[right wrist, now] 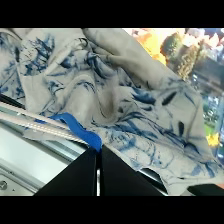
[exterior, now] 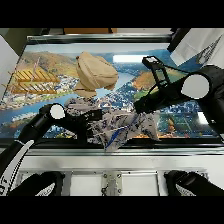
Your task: Fold the clothes and pants, and hang the long-sleeved shirts on hangers.
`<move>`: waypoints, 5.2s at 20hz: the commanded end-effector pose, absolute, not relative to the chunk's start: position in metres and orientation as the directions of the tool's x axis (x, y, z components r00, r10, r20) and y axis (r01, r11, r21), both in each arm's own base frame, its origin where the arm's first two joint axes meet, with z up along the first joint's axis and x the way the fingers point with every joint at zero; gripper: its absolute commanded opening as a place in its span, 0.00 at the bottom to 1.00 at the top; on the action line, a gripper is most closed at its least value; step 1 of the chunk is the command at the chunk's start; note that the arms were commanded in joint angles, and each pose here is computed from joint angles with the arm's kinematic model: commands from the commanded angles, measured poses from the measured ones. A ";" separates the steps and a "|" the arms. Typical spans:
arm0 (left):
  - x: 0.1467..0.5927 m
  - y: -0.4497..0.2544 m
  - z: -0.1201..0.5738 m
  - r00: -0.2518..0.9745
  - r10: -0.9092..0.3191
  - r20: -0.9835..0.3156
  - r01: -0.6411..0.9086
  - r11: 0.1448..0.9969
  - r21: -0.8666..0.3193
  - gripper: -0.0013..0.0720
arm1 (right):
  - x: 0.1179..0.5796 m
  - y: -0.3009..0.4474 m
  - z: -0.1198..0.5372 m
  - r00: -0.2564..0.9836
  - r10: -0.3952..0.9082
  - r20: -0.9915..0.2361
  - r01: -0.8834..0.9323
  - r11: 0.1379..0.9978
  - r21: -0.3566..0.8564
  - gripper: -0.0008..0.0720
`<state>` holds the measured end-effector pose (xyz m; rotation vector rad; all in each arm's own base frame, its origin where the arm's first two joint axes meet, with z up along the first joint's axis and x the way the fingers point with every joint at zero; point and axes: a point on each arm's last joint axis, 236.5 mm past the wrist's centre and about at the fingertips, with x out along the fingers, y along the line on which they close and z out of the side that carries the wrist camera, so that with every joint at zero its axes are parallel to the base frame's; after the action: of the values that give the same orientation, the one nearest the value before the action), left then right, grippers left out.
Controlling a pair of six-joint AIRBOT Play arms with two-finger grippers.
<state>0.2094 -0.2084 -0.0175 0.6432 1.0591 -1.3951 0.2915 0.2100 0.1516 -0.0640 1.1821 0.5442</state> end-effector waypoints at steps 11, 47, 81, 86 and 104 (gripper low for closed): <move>0.207 -0.208 -0.018 -0.150 -0.460 -0.875 0.966 0.119 -0.228 0.04 | 0.267 0.318 0.160 0.242 0.558 -0.794 -0.628 0.714 0.310 0.04; 0.202 -0.207 -0.018 -0.167 -0.454 -0.875 0.964 0.111 -0.242 0.04 | 0.257 0.244 0.170 0.116 0.546 -0.829 -0.774 0.573 0.269 0.90; 0.203 -0.207 -0.018 -0.164 -0.455 -0.875 0.964 0.113 -0.240 0.04 | 0.282 0.122 0.044 -0.010 0.974 -0.228 -0.906 0.088 0.415 0.90; 0.203 -0.207 -0.018 -0.164 -0.455 -0.875 0.964 0.113 -0.239 0.04 | 0.280 0.137 0.032 -0.061 0.979 -0.194 -0.901 0.030 0.434 0.90; 0.205 -0.207 -0.018 -0.156 -0.458 -0.875 0.965 0.116 -0.233 0.04 | 0.283 0.158 0.028 -0.085 0.981 -0.175 -0.897 0.001 0.442 0.90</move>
<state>0.2047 -0.2070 -0.0178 0.6424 1.0755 -1.4103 0.2819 0.1569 0.0269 0.2040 0.5173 1.5807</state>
